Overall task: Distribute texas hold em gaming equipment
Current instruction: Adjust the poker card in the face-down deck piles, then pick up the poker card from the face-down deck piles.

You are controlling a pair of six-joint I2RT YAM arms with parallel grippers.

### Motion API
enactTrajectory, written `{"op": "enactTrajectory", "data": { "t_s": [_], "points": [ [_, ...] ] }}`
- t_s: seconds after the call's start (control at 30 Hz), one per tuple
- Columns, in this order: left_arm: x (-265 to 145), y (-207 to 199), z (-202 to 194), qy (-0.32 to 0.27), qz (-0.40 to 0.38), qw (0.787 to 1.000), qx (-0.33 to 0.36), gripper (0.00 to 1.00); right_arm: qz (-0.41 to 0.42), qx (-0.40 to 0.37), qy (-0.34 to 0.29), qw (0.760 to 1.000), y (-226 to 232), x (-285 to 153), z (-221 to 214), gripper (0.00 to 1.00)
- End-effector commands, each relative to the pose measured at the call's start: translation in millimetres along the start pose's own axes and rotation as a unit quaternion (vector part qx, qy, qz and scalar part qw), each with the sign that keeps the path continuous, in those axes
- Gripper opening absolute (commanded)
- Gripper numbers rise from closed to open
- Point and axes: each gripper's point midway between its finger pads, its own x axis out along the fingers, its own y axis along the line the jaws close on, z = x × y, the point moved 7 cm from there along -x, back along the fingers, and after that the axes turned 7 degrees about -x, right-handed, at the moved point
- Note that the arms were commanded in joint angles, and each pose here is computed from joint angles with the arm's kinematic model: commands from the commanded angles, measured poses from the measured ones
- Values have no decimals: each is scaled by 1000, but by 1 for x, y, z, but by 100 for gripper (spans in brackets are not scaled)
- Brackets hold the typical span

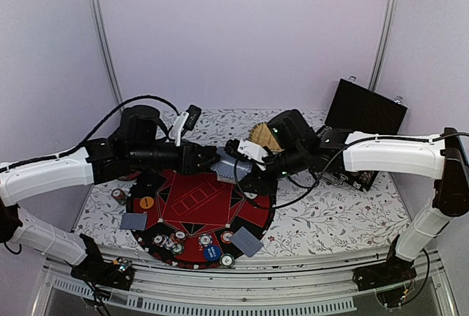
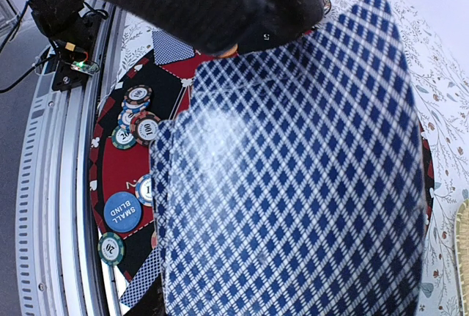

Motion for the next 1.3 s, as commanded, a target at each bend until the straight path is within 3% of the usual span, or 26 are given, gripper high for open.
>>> {"op": "enactTrajectory", "data": {
  "t_s": [0.0,0.1,0.47,0.67,0.77,0.87,1.0,1.13,1.27],
  "points": [
    [1,1,-3,5,-9,1000,2,31,-5,-14,-20,1000,2,-6,10,44],
    [2,-1,-3,11,-18,1000,3,25,-5,-14,-20,1000,2,-6,10,44],
    [8,3,-6,21,-14,1000,7,22,-5,-14,-18,1000,2,-6,9,44],
    [2,8,2,10,22,999,22,33,-6,-15,-16,1000,3,-7,8,44],
    [4,9,2,9,17,1000,22,45,-6,-16,-14,1000,2,-7,8,44],
    [12,8,-2,29,2,999,19,46,-7,-18,-15,1000,2,-8,8,44],
    [18,6,-3,47,-10,999,16,34,-7,-19,-13,1000,2,-7,8,44],
    [10,1,2,36,-19,999,22,9,-11,-22,-12,1000,2,-8,8,44],
    [1,-3,2,25,-26,999,25,3,-16,-24,-9,1000,1,-8,5,44]
  ]
}}
